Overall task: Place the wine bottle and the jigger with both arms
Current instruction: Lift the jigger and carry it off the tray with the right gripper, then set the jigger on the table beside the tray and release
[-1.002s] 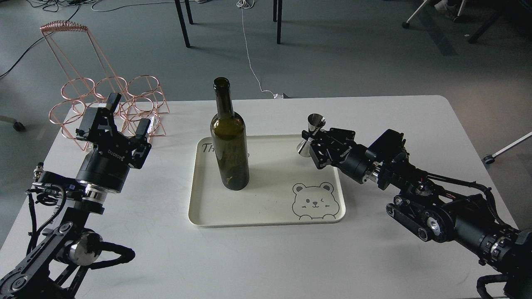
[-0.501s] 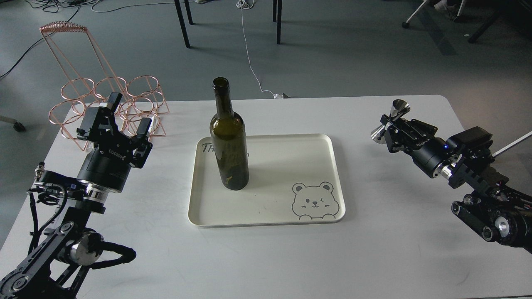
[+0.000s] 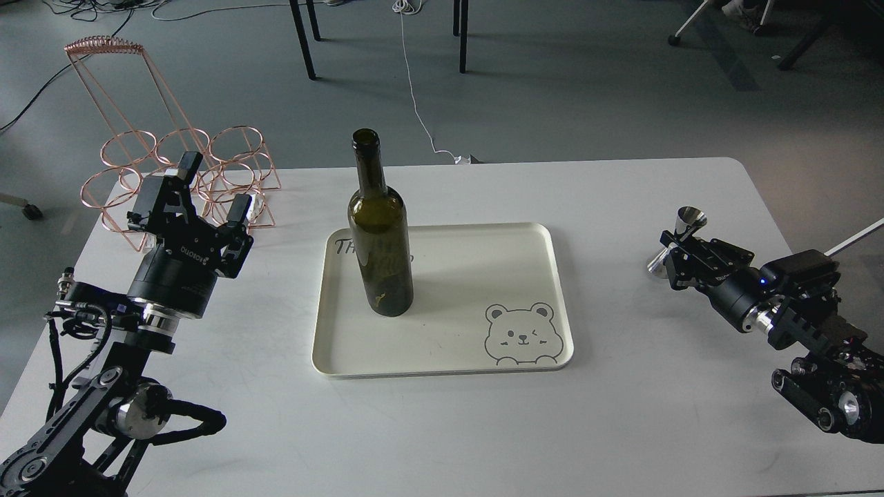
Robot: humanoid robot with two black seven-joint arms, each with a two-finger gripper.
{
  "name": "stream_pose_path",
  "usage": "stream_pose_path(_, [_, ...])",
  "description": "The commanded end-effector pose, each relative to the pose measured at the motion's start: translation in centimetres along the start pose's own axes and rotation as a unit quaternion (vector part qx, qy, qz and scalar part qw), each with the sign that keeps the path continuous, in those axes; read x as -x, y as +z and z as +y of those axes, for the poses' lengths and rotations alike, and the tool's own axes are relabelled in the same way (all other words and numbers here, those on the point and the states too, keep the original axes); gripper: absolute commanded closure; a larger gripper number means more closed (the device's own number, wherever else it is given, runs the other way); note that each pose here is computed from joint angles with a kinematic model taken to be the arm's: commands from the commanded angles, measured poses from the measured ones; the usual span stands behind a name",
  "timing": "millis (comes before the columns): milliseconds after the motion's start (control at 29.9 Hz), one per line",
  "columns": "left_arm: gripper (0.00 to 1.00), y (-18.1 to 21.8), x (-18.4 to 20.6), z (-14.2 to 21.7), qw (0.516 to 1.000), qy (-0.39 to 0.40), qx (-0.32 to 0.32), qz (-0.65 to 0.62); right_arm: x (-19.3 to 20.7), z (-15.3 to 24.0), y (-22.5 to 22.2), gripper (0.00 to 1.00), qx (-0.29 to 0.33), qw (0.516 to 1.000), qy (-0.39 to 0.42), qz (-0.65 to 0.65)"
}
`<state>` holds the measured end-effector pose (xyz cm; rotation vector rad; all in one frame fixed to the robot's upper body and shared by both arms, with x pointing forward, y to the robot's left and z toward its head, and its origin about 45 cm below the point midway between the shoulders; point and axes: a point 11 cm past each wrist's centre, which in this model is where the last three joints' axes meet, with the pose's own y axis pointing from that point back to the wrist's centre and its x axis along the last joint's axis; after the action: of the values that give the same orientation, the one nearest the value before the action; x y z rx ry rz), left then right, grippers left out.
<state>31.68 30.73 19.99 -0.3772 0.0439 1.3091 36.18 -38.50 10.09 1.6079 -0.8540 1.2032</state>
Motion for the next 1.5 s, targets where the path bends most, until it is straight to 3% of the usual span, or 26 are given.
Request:
stream_pose_path(0, [0.02, 0.0, 0.0, 0.0, 1.000, 0.000, 0.001, 0.000, 0.2, 0.1, 0.0, 0.76, 0.000, 1.000, -0.002, 0.000])
stream_pose_path(401, [0.02, 0.1, 0.0, -0.2, 1.000, -0.001, 0.002, -0.001, 0.3, 0.2, 0.1, 0.61, 0.001, 1.000, -0.004, 0.000])
stream_pose_path(468, [0.02, 0.1, 0.0, -0.2, 1.000, -0.001, 0.002, -0.001, 0.3, 0.2, 0.1, 0.54, 0.001, 1.000, -0.004, 0.000])
stream_pose_path(601, [0.02, 0.2, 0.0, -0.2, 1.000, -0.002, 0.002, -0.001, 0.3, 0.3, 0.0, 0.24, -0.001, 1.000, -0.004, 0.000])
stream_pose_path(668, [0.02, 0.1, 0.0, -0.2, 1.000, -0.001, 0.002, -0.001, 0.2, 0.3, 0.0, 0.16, -0.002, 1.000, -0.003, 0.001])
stream_pose_path(1136, [0.02, 0.2, 0.0, -0.2, 1.000, -0.002, 0.002, -0.001, 0.5, 6.9, 2.3, 0.07, -0.018, 0.998, -0.050, 0.023])
stream_pose_path(1270, [0.02, 0.2, 0.0, -0.2, 1.000, -0.002, 0.002, -0.001, -1.3, 9.1, 2.4, 0.05, -0.028, 0.999, -0.045, 0.010])
stream_pose_path(1470, [0.02, 0.2, 0.1, -0.2, 1.000, -0.003, 0.002, -0.001, -4.8, 8.7, -3.1, 0.03, -0.059, 0.984, 0.021, -0.165])
